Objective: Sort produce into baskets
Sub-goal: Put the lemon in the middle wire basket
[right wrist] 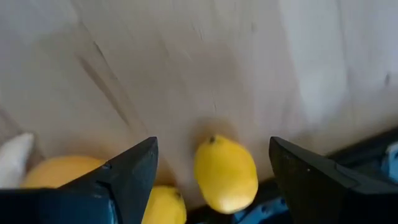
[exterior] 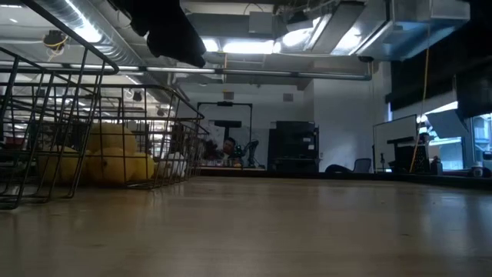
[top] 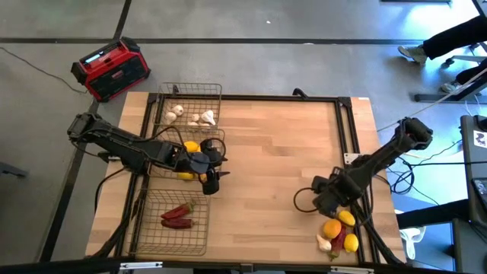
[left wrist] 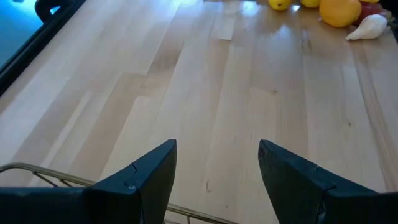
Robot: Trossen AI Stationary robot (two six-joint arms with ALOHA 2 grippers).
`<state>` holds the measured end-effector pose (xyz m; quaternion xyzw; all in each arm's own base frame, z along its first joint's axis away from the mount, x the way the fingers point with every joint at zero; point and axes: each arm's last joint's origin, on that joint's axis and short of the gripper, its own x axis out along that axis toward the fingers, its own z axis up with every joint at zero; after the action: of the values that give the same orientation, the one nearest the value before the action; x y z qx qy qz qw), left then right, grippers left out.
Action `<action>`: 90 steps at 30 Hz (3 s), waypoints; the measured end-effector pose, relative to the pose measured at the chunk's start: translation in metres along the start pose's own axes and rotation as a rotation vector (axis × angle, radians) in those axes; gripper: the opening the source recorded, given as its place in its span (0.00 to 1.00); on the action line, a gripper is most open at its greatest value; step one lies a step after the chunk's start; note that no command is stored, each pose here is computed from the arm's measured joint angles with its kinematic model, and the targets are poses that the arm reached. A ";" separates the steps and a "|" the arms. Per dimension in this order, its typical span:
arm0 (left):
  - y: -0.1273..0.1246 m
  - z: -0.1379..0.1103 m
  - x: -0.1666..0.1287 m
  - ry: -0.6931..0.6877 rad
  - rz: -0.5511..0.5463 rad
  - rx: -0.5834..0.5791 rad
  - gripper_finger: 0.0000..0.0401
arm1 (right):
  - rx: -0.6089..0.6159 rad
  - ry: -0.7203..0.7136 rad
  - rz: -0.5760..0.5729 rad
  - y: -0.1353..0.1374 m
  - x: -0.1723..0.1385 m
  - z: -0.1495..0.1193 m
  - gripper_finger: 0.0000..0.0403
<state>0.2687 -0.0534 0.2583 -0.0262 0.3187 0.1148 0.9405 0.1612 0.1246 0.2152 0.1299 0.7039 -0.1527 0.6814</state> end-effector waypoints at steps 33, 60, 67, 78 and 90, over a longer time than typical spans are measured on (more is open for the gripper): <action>0.000 0.000 0.000 0.000 0.000 -0.002 0.56 | 0.126 0.289 -0.006 -0.024 0.064 -0.022 0.72; 0.000 0.002 0.000 -0.024 0.014 -0.022 0.56 | -0.139 -0.477 -0.068 0.005 -0.002 0.035 0.46; 0.000 0.002 0.000 -0.025 0.014 -0.041 0.56 | -0.254 -0.641 -0.013 0.003 -0.011 0.071 0.46; -0.002 0.003 0.005 -0.043 0.010 -0.077 0.56 | -0.381 -0.982 0.107 -0.004 -0.038 0.122 0.46; -0.019 0.010 0.034 -0.172 -0.026 -0.010 0.56 | -0.433 -1.269 0.176 -0.001 -0.064 0.136 0.46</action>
<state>0.3055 -0.0634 0.2454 -0.0249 0.2358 0.1057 0.9657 0.2883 0.0724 0.2756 -0.0676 0.1692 0.0010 0.9833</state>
